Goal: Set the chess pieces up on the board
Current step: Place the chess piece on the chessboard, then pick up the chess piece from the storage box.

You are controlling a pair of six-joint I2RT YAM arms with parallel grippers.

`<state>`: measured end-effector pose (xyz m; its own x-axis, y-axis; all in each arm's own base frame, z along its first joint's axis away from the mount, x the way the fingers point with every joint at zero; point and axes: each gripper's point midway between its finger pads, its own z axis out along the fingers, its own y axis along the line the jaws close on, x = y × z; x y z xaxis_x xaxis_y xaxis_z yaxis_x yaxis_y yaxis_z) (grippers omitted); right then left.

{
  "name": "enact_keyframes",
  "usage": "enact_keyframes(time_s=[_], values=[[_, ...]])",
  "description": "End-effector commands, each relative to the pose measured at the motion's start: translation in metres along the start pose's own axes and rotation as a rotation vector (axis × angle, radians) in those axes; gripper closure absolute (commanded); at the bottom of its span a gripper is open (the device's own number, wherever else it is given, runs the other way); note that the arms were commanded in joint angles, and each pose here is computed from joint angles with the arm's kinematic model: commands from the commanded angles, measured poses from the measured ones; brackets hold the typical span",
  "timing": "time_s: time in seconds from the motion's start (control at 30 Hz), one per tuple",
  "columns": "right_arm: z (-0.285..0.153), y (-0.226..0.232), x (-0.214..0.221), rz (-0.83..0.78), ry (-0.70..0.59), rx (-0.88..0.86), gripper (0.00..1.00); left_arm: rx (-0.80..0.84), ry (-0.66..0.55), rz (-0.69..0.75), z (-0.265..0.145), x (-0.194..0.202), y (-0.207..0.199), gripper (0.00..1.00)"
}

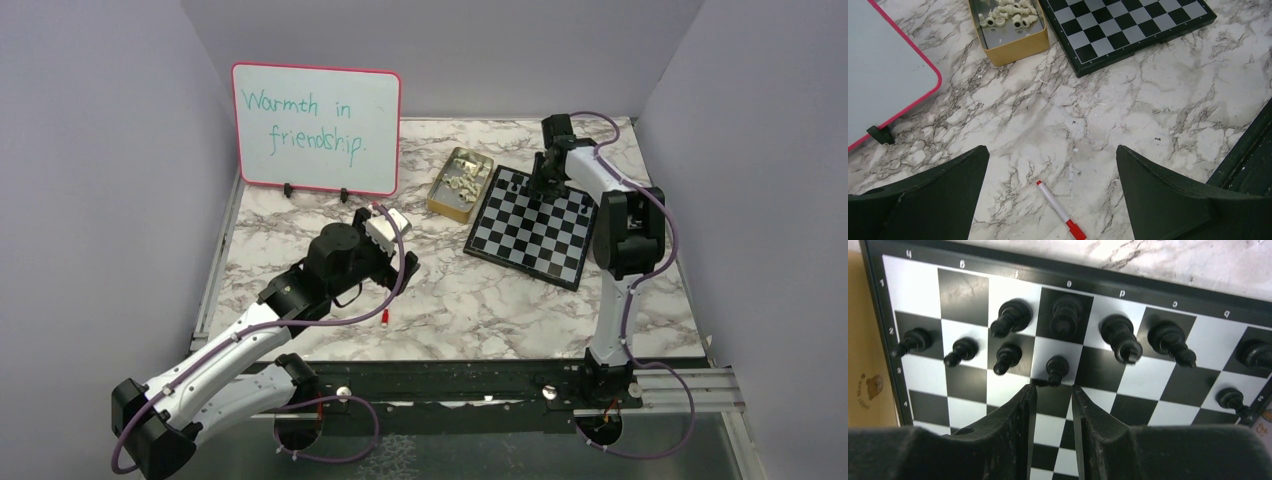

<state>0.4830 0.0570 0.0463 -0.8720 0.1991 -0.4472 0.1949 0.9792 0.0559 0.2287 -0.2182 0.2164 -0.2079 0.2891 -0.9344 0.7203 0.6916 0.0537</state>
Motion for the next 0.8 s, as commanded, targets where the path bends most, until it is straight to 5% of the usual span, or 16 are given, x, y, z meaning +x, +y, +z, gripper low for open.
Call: enact_keyframes(time_s=[0.0, 0.4, 0.77], values=[[-0.044, 0.012, -0.012, 0.005, -0.052, -0.070, 0.61, -0.036, -0.016, 0.009, -0.001, -0.001, 0.006, 0.01], [-0.123, -0.040, -0.028, -0.033, -0.236, 0.083, 0.61, -0.042, 0.007, 0.003, 0.004, 0.004, 0.006, 0.01], [-0.126, -0.160, -0.025, 0.112, -0.252, 0.290, 0.65, -0.055, 0.018, 0.009, 0.005, 0.007, 0.009, 0.01]])
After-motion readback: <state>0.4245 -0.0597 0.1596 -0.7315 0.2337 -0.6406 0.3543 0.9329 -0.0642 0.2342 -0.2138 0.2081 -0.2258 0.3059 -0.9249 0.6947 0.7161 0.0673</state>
